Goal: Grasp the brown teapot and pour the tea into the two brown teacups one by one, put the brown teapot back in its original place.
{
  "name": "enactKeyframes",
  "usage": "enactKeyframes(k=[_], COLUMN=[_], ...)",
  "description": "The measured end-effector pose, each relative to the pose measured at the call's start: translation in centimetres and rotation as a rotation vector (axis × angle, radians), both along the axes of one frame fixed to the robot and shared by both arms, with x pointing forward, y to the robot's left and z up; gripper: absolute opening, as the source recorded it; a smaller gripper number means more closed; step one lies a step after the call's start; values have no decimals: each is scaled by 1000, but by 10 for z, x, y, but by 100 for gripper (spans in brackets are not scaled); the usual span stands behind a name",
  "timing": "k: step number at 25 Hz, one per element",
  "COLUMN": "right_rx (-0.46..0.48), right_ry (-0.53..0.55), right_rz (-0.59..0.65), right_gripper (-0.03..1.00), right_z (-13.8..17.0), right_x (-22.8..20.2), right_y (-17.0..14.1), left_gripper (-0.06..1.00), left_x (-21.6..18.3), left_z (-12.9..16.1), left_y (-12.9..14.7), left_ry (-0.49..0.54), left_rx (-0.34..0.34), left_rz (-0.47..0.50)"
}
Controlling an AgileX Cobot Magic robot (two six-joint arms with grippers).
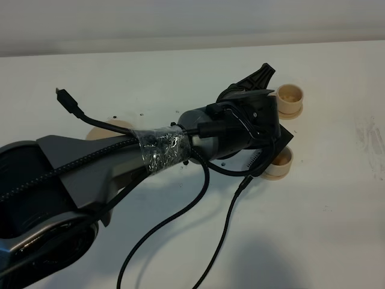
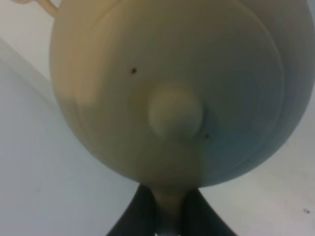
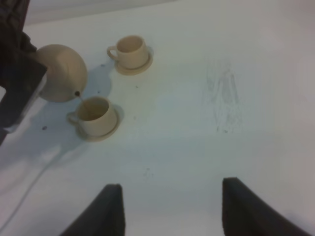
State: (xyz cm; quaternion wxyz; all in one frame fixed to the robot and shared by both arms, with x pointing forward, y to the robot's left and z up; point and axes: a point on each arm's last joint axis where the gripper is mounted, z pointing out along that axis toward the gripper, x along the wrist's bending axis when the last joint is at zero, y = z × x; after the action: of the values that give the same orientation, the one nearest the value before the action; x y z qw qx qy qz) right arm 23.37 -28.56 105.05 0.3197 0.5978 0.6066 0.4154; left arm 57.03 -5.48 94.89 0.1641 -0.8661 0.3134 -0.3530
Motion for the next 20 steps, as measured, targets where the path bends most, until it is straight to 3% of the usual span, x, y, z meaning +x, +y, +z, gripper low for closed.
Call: enactKeyframes(k=[20], right_rx=[0], right_ry=[0], right_rz=[0], right_gripper=[47], right_z=[0], right_x=[0], right_y=[0], left_gripper=[11], left_x=[1], left_z=[-7], left_y=[-2], left_ry=[-15], left_rx=[51], left_rz=[-35])
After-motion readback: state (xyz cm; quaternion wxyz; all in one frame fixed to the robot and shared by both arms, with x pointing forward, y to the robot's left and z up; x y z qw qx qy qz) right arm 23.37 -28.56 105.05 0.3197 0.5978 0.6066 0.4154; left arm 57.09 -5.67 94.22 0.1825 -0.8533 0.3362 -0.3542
